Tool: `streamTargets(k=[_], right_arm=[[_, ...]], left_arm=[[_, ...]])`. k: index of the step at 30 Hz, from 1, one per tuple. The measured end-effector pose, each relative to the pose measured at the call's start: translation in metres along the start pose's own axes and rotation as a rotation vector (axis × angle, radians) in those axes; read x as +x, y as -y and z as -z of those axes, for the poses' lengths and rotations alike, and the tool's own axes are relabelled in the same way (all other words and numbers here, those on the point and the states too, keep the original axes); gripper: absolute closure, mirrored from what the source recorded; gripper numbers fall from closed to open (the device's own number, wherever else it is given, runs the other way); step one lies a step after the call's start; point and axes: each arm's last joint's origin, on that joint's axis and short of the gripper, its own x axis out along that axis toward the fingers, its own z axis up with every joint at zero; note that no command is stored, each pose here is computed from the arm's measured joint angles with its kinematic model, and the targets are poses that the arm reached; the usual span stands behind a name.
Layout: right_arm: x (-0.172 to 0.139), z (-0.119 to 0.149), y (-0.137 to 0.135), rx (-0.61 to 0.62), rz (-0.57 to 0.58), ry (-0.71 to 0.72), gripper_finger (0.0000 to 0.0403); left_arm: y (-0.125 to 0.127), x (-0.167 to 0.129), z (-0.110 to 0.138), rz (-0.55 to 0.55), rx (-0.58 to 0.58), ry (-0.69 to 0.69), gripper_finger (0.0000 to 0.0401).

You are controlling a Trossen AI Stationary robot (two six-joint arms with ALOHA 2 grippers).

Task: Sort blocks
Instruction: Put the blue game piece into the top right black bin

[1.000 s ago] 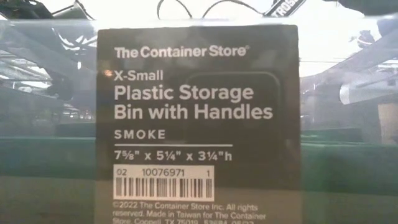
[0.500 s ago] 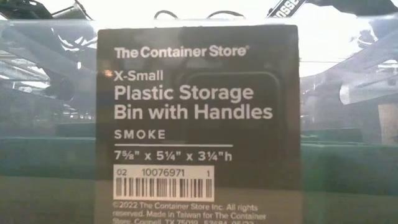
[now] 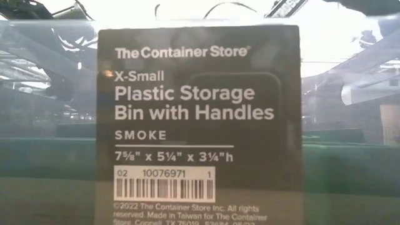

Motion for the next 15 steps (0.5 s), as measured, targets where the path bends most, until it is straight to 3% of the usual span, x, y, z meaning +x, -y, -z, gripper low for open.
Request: streamTargets(k=[3,9,12,15], right_arm=[[-0.029,-0.015,0.004,0.018,0.033,0.020,0.0283],[-0.116,-0.029,0.019,0.010,0.298,-0.046,0.0283],[-0.160,-0.019,0.038,0.051,0.467,-0.059,0.0282],[-0.202,0.009,0.058,0.220,0.642,-0.055,0.0282]], left_arm=[[0.000,0.000,0.000,0.000,0.017,0.000,0.0131],[0.000,0.000,0.000,0.000,0.018,0.000,0.0131],[0.000,0.000,0.000,0.000,0.025,0.000,0.0131],[0.000,0.000,0.000,-0.001,0.021,-0.001,0.0131]])
